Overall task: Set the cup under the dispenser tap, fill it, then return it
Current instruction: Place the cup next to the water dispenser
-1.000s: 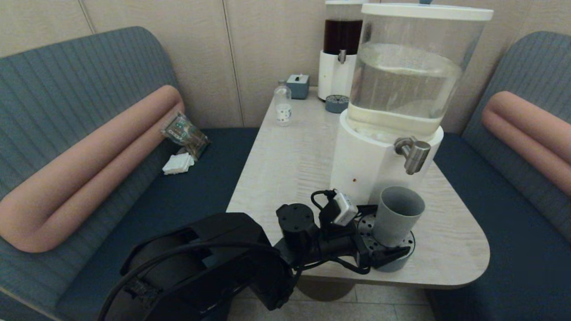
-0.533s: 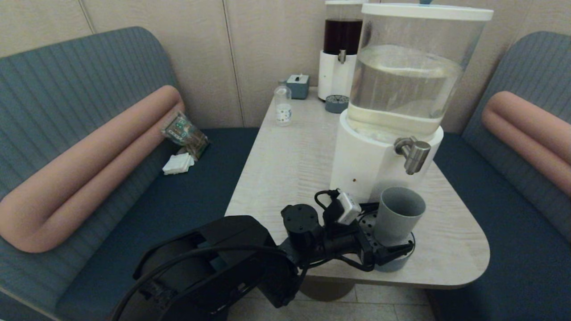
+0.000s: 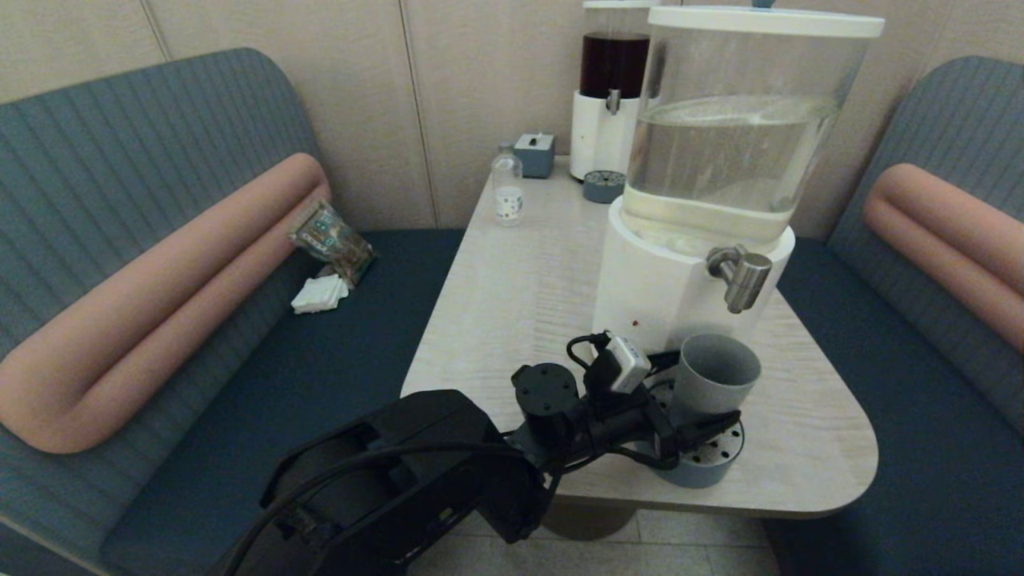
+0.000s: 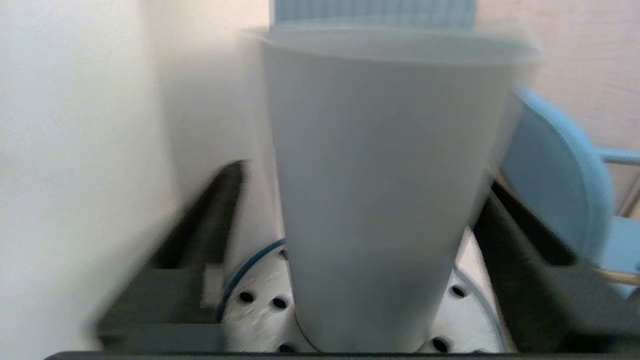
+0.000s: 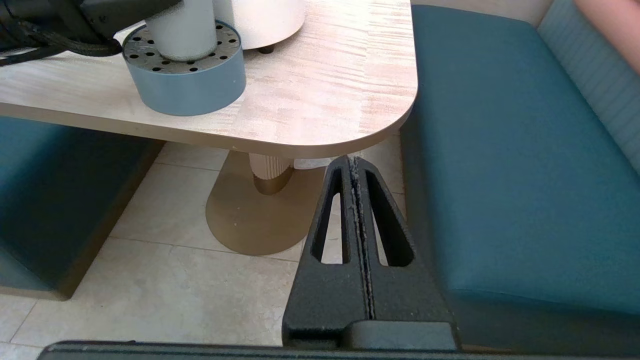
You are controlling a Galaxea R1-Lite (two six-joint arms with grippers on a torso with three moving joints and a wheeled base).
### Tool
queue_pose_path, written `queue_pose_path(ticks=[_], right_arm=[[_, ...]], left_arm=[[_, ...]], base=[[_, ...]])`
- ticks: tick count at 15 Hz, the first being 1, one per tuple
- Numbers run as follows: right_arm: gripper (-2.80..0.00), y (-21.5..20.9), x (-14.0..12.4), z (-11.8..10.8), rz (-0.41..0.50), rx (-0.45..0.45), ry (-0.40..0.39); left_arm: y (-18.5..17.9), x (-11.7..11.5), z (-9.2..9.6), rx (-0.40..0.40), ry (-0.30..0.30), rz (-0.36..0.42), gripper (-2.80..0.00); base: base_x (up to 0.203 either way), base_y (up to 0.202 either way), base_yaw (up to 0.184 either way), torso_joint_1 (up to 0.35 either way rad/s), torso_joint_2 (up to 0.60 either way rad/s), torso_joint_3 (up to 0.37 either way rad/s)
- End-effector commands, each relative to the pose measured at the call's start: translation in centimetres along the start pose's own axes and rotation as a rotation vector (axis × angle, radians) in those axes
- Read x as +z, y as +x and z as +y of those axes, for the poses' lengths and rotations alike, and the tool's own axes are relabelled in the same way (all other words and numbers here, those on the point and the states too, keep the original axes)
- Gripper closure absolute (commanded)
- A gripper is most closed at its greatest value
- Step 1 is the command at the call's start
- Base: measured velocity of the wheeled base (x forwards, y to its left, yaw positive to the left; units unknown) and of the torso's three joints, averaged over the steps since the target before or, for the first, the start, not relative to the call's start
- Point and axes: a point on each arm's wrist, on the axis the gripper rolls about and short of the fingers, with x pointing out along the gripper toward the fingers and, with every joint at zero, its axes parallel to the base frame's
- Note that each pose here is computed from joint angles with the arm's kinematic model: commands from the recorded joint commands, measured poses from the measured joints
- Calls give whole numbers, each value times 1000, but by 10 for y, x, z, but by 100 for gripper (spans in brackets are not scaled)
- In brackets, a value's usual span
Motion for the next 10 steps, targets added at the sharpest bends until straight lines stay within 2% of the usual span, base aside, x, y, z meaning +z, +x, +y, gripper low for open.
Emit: queue_pose_path(ticks=[1,7,10], right_arm=[[0,0,0,0,1,1,-1],[0,0,0,0,1,-1,-1],[0,0,0,0,1,1,-1]], left_arm=[[0,-4,-1,-2,-1,0,0],[1,0,-4,-10,-4,-1,0],[-2,12,-8,-12,-9,5,0]], base=[[0,0,0,0,0,0],[0,0,0,0,0,0],[0,0,0,0,0,0]])
